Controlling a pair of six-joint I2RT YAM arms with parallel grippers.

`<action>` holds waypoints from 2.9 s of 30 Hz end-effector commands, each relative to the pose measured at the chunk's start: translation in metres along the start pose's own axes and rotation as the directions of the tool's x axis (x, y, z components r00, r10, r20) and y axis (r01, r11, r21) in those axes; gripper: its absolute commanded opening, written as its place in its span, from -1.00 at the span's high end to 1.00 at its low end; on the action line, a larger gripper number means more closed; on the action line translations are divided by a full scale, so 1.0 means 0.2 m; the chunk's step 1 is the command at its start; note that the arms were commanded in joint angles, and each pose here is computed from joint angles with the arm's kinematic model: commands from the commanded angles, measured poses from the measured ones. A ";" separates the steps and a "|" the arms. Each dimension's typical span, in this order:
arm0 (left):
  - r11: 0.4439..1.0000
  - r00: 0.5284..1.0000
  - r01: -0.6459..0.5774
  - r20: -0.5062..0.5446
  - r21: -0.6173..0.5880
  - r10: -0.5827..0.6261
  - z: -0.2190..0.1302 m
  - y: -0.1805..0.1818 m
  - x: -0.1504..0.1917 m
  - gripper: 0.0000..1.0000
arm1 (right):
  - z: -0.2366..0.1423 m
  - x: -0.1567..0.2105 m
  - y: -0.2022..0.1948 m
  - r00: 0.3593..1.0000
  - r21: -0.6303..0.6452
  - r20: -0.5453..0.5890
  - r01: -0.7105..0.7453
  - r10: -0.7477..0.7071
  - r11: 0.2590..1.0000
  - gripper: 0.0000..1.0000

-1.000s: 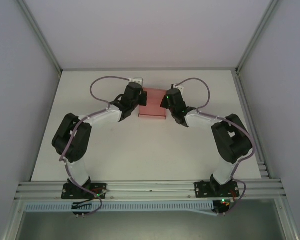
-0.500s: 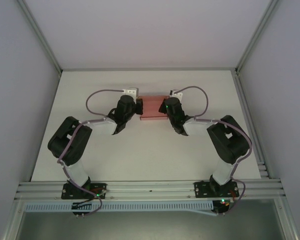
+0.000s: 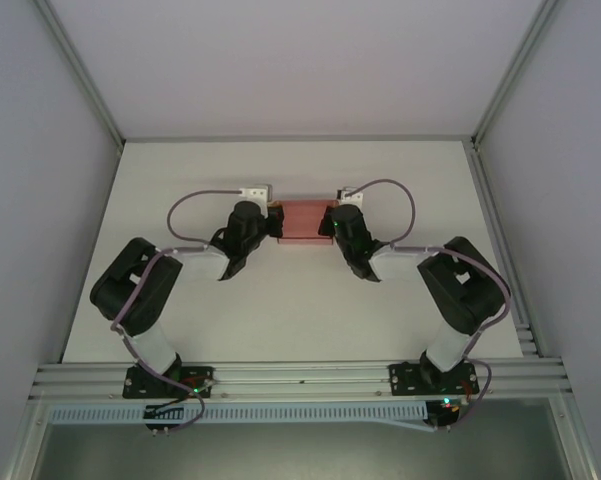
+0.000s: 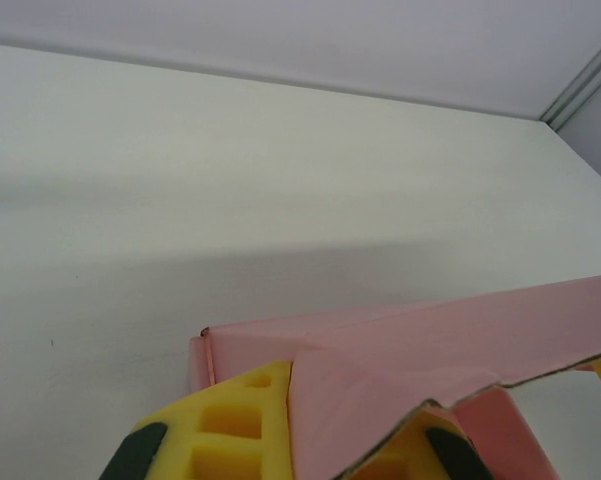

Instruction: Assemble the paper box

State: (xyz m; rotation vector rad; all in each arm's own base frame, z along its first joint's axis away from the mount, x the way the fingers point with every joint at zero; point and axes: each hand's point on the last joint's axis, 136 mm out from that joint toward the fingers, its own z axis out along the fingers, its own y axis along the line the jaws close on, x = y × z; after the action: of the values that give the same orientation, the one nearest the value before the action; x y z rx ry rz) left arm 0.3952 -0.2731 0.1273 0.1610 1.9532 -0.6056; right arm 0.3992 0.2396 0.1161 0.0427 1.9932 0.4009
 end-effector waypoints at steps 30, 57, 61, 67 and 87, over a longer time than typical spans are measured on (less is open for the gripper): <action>0.995 0.966 -0.057 -0.256 -0.088 0.032 -0.45 0.06 0.28 -0.99 | -0.23 0.54 -0.14 0.943 0.037 -0.215 0.269 -0.255 0.962 1.00; 0.972 0.906 0.200 -0.355 -0.123 -0.231 -0.06 0.17 0.00 -0.99 | -0.28 0.60 -0.16 0.907 0.042 -0.233 0.371 -0.352 0.928 0.72; 0.979 0.890 0.205 -0.412 -0.017 -0.194 0.07 0.14 0.04 -0.94 | -0.27 0.54 -0.12 0.906 0.037 -0.207 0.383 -0.368 0.923 0.70; 0.982 0.874 0.185 -0.465 0.050 -0.141 0.17 0.12 0.12 -0.84 | -0.26 0.43 -0.04 0.900 0.025 -0.183 0.408 -0.396 0.913 0.57; 0.970 0.824 0.226 -0.549 0.090 -0.141 0.19 0.11 0.33 -0.54 | -0.52 0.47 -0.04 0.925 -0.101 -0.265 0.253 -0.271 0.962 -0.72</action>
State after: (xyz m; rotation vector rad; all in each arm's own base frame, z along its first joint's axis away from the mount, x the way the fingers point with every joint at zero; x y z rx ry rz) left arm 0.4124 -0.2781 0.0612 0.2067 2.4739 -0.8992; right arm 0.2894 0.2271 0.0821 -0.2993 2.1634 0.2401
